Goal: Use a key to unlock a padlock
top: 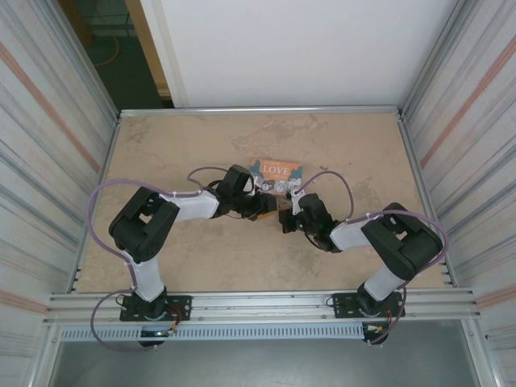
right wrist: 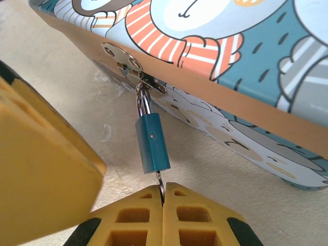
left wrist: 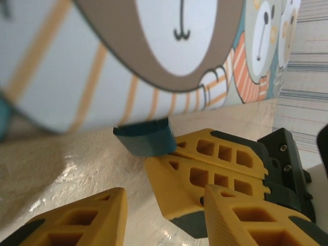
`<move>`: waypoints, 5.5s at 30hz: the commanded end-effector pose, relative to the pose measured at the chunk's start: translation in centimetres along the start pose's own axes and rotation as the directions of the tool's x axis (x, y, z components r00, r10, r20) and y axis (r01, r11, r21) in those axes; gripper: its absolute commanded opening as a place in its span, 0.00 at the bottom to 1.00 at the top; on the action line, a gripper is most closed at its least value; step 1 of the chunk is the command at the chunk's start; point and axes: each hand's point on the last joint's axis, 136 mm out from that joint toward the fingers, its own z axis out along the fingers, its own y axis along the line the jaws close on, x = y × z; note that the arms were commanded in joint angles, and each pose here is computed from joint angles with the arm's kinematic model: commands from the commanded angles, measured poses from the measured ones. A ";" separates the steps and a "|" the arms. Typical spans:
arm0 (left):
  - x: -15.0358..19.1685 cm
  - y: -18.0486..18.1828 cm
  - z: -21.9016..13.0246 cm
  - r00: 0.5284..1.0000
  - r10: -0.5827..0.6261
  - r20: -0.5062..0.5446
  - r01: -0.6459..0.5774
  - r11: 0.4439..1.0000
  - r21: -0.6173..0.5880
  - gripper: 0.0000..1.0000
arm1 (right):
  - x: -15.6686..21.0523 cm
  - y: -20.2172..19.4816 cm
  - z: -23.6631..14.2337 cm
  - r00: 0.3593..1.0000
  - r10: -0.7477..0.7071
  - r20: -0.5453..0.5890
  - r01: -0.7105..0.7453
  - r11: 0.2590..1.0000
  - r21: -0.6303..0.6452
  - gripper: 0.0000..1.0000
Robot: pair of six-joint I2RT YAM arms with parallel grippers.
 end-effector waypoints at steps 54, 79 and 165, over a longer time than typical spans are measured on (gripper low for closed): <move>2.0 0.4 -8.4 0.895 -0.231 0.382 0.098 0.936 0.338 0.49 | -2.0 5.8 -3.6 0.815 0.577 -0.059 -0.580 0.813 -0.052 0.00; 0.6 0.1 -3.5 0.893 -0.349 0.284 0.205 0.878 0.433 0.43 | -2.0 5.7 -3.5 0.816 0.576 -0.055 -0.578 0.815 -0.044 0.00; 1.7 -0.4 -6.4 0.783 -0.553 0.283 0.435 0.813 0.387 0.00 | -8.6 10.8 -15.0 0.925 -0.270 0.266 0.332 0.915 -0.228 0.99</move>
